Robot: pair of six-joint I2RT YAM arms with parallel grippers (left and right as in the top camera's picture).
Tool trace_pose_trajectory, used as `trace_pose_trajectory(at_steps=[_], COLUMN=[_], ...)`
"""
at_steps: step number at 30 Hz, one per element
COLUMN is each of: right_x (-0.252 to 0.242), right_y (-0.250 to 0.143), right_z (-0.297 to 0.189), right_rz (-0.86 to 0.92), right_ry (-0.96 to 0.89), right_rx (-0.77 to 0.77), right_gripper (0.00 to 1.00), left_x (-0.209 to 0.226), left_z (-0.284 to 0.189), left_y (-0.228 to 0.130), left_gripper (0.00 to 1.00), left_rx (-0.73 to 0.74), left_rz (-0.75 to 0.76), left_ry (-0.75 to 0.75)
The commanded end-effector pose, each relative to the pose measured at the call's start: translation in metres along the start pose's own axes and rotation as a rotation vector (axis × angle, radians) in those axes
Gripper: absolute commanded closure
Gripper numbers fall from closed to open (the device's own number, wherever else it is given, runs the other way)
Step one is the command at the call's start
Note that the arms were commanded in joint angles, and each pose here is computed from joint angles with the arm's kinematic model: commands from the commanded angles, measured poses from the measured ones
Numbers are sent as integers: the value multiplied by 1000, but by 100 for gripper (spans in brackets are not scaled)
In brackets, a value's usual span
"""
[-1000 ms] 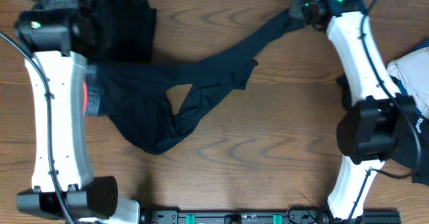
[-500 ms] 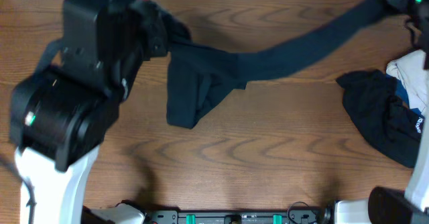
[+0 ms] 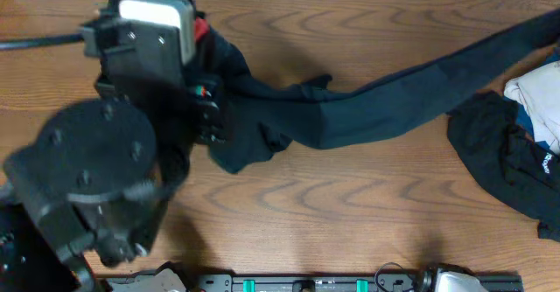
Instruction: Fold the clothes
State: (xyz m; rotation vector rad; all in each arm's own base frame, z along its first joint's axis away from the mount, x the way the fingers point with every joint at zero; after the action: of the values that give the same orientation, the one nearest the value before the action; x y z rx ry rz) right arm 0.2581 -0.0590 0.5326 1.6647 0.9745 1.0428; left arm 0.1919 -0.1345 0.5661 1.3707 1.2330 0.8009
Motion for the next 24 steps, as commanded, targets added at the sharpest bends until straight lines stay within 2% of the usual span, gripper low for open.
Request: trace_pose_trajectory(at_steps=[1, 6, 13, 17, 21, 24], right_x=[-3, -5, 2, 5, 12, 19], right_y=[8, 8, -9, -21, -37, -51], right_z=[-26, -43, -20, 14, 59, 96], right_rz=[-11, -8, -20, -28, -32, -31], right_ry=[3, 9, 44, 38, 59, 81], right_rx=[-50, -66, 43, 119, 202, 259], right_gripper=[97, 97, 98, 98, 99, 99], left_x=[-9, -41, -41, -16, 30, 65], left_z=[-9, -3, 12, 19, 31, 47], left_y=[7, -3, -8, 0, 10, 8], left_gripper=[94, 94, 94, 94, 94, 94], left_rx=[-50, -46, -85, -102, -111, -63], left_rz=[4, 74, 139, 115, 82, 74], left_ry=[9, 5, 221, 322, 496, 587])
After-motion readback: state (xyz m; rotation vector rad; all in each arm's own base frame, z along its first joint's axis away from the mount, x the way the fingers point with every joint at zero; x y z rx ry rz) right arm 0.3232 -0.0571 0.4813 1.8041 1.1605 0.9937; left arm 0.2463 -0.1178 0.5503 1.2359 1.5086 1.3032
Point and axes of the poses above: each gripper's point midway between its finger pads, its own z axis out along the fingers, its own x axis along the line the jaws close on, y = z × x, the point moved 4 cm from there along -z, back along the fingers, and after that the axes turned 5 degrees about -z, right-handed, at the moved point
